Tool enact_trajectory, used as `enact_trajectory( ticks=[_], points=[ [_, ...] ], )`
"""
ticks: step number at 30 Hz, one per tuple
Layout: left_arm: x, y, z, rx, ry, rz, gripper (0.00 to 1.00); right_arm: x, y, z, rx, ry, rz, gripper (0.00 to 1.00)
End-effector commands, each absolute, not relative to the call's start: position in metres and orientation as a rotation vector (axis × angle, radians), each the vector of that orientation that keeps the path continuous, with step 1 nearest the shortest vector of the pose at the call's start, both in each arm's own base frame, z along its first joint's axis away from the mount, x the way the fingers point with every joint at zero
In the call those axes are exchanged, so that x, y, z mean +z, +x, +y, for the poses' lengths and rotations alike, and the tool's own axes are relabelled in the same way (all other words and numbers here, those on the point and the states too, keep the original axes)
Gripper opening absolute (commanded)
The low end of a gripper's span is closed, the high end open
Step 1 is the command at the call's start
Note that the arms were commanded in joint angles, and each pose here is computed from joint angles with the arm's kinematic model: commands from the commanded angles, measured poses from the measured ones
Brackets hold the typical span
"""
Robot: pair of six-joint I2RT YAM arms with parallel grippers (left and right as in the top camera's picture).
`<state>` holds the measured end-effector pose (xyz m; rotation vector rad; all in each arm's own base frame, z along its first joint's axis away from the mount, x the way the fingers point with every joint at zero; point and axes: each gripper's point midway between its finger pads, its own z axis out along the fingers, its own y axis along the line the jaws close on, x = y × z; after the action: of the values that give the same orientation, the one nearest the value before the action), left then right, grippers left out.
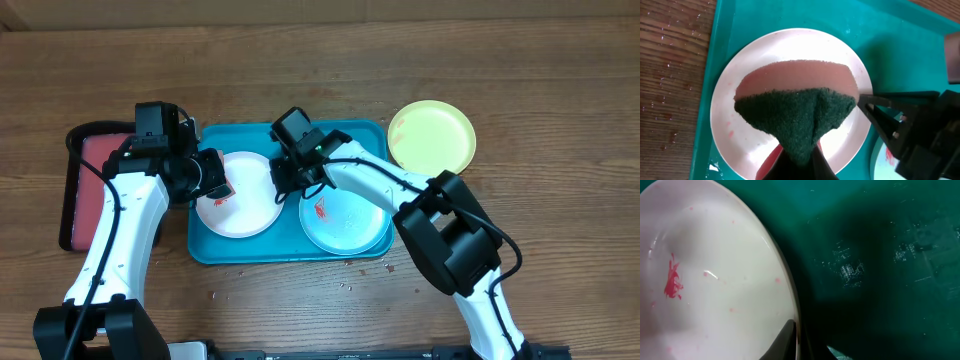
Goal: Clean dirty plates on tray and stack at the side
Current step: 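Scrub the white plate with the sponge in the left gripper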
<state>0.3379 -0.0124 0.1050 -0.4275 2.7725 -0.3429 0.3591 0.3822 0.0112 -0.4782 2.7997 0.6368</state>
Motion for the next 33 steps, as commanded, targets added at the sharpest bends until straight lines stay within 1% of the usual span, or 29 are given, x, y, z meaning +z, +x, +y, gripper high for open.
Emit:
enact_trajectory(
  ticks=[1, 9, 19, 22, 25, 26, 28, 29, 33],
  points=[
    [0.109, 0.343, -0.022, -0.369, -0.353, 2.766, 0.04, 0.001, 0.358, 0.38, 0.561, -0.46, 2.804, 0.08],
    [0.097, 0.352, -0.036, -0.38, -0.321, 2.774, 0.04, 0.001, 0.358, 0.379, 0.552, -0.433, 2.814, 0.05],
    [0.031, 0.355, -0.043, -0.375, -0.339, 2.922, 0.04, -0.001, 0.367, 0.363, 0.532, -0.383, 2.836, 0.04],
    [0.012, 0.361, -0.043, -0.367, -0.294, 2.938, 0.04, -0.001, 0.372, 0.359, 0.531, -0.365, 2.836, 0.04],
    [-0.01, 0.351, -0.024, -0.191, -0.303, 3.01, 0.04, -0.001, 0.372, 0.357, 0.536, -0.359, 2.844, 0.04],
    [-0.016, 0.343, -0.009, -0.054, -0.327, 3.041, 0.04, -0.002, 0.371, 0.356, 0.531, -0.358, 2.849, 0.04],
    [-0.016, 0.334, 0.013, 0.146, -0.376, 3.056, 0.04, -0.002, 0.371, 0.355, 0.53, -0.358, 2.85, 0.04],
    [-0.014, 0.327, 0.03, 0.305, -0.402, 3.056, 0.04, -0.002, 0.371, 0.355, 0.531, -0.359, 2.851, 0.04],
    [-0.006, 0.315, 0.052, 0.519, -0.393, 3.062, 0.04, -0.002, 0.371, 0.355, 0.531, -0.359, 2.85, 0.04]
  ],
)
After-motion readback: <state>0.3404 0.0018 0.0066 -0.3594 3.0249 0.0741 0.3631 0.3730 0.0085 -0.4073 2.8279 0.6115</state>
